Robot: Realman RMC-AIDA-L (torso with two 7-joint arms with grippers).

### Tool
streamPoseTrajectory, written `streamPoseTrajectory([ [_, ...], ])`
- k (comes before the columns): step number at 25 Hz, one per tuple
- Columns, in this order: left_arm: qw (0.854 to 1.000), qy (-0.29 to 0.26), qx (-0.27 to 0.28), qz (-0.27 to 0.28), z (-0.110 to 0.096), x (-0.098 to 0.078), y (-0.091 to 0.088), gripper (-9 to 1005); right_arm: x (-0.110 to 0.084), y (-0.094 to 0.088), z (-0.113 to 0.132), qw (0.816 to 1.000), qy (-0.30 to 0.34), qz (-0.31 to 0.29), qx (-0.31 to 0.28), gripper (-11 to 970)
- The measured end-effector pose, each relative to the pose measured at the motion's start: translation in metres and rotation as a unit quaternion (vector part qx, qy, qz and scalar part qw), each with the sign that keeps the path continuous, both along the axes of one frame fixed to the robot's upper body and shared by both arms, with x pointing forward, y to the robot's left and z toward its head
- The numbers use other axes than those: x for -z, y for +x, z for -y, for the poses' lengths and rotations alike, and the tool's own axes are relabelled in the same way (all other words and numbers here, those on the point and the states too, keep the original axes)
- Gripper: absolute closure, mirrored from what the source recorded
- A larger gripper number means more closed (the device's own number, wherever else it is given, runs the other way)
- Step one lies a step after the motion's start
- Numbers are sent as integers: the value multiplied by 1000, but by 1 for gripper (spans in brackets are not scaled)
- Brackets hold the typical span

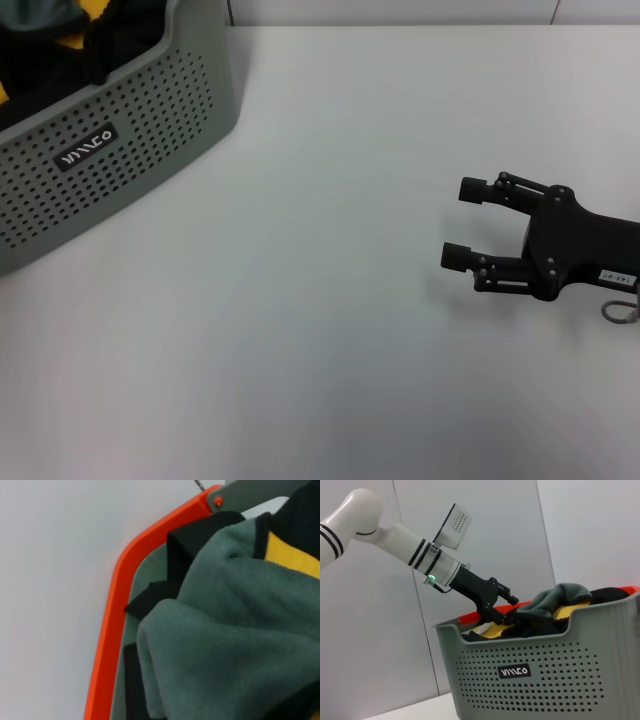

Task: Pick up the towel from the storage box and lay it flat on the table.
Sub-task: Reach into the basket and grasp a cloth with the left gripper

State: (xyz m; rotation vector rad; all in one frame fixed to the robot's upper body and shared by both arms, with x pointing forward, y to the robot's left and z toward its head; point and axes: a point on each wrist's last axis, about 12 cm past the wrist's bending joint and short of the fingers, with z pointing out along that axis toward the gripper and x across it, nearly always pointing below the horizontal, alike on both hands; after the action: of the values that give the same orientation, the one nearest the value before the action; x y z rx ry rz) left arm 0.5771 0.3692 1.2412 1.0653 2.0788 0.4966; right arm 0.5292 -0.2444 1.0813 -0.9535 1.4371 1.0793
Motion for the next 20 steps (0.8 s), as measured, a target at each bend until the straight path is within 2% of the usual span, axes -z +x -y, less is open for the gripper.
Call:
streamPoseTrajectory([
  [5,1000,-17,-5,22,1,6,8,295,1,-1,3,1000,-1,-5,3,88],
  [13,995,-67,7,79,6,-9,7,295,4,-5,8,1000,1,-8,14,89],
  [20,994,-71,11,83,7,-11,6,296,4,-4,8,1000,1,-8,14,89],
])
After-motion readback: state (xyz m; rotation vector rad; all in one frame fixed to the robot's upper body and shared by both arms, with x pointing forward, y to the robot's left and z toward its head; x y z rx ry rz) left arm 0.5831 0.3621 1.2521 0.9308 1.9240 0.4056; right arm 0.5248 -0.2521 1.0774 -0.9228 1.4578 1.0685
